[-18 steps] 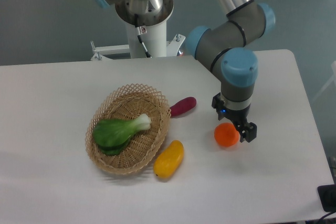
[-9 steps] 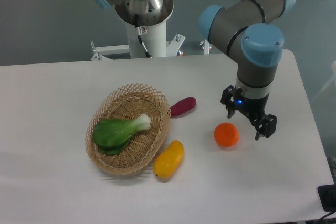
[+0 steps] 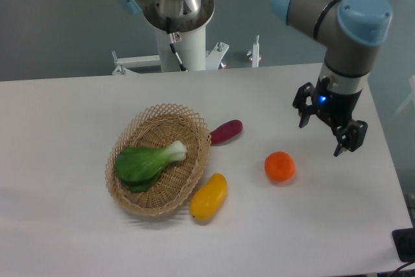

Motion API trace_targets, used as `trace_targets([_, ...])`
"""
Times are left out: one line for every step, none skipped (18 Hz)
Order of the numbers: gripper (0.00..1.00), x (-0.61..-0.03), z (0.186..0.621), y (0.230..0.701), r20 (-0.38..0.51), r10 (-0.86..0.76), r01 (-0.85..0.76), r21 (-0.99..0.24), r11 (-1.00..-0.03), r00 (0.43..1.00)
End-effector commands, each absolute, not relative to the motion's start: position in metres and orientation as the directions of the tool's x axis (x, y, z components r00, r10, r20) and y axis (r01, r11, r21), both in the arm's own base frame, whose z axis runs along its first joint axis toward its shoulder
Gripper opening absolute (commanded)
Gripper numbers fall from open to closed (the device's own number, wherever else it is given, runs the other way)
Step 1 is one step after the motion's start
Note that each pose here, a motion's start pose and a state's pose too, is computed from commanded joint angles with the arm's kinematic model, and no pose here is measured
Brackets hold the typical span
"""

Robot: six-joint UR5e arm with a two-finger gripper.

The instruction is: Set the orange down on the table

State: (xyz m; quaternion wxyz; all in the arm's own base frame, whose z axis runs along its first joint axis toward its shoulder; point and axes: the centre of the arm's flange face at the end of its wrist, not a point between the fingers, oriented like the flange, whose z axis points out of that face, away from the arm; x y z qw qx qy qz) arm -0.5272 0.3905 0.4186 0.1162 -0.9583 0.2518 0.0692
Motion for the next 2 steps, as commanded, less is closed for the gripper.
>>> trace_targets([1.0,-0.5291,0.4197,0.3875,-0.193,-0.461,-0.494,-0.192,-0.848,0.866])
trace_targets([1.0,-0.5291,0.4197,0.3875,-0.193,-0.461,-0.494,-0.192,-0.848,0.866])
